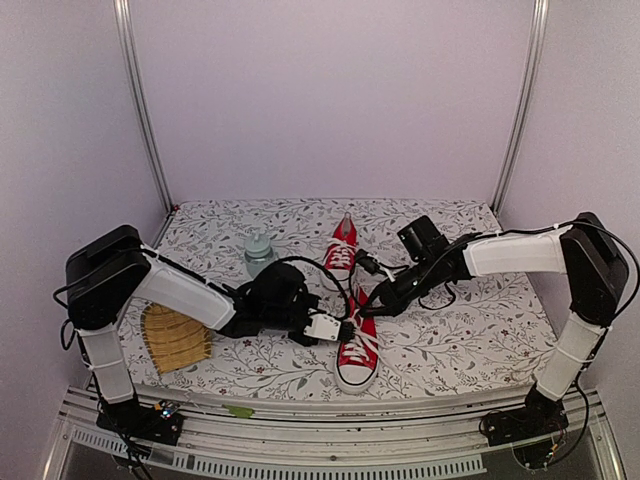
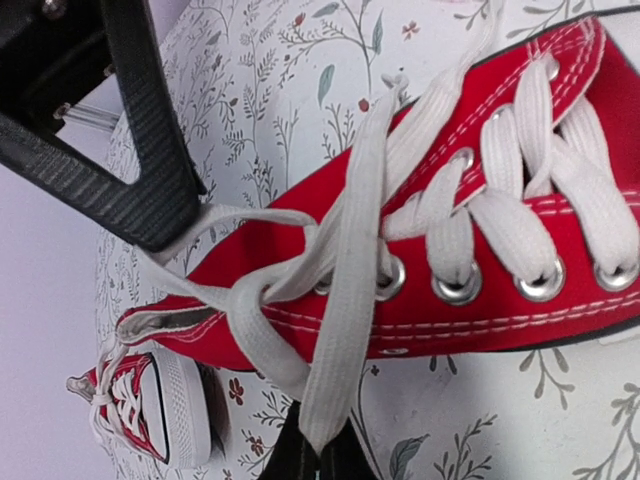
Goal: Tie the shoes
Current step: Cross the half-tied shoelace with the shoelace loop.
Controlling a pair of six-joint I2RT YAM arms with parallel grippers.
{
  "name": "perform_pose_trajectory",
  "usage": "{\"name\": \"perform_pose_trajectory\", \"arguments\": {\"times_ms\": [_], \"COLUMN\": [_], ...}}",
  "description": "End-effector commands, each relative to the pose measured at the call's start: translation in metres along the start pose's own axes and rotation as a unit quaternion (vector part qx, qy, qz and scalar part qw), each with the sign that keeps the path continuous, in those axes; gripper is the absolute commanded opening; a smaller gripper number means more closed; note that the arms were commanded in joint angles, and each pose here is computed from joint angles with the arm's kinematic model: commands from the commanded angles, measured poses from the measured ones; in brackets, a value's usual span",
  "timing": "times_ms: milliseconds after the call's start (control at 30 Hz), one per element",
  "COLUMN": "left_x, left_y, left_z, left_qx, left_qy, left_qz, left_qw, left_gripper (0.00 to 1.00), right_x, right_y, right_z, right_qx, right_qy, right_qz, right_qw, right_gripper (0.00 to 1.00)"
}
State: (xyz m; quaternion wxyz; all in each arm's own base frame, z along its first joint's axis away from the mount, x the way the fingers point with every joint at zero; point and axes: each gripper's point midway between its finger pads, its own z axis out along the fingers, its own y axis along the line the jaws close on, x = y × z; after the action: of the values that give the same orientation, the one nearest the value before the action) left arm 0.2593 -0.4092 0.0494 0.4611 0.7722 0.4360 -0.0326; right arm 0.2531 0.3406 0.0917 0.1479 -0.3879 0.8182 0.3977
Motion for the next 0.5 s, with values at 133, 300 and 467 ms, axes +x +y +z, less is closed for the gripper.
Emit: {"name": "perform_pose_trajectory", "arguments": {"times_ms": [133, 300, 467], "left_x": [-0.027, -0.056, -0.065], "left_y": [0.001, 0.002, 0.019], "left_z": [-0.007, -0.031, -0.023], "left_qx": [0.02, 0.064, 0.035], "left_qy": [-0.033, -0.096, -0.117], "left_qz": [-0.022, -0.072, -0.11], "left_qw": [0.999, 0.991, 0.986], "left_gripper": [0.38, 0.67, 0.72], "right_x": [0.002, 0.001, 0.002], "right_y": [0.007, 0.008, 0.008], "right_z": [-0.007, -0.006, -0.006], "right_qx": [0.0, -0.003, -0.004], "right_qy": [-0.001, -0.001, -0.001], "right_qz": [-0.013, -0.02, -0.024], "right_qw": [1.0, 1.0, 1.0], "right_gripper": [0.01, 0.01, 0.01]}}
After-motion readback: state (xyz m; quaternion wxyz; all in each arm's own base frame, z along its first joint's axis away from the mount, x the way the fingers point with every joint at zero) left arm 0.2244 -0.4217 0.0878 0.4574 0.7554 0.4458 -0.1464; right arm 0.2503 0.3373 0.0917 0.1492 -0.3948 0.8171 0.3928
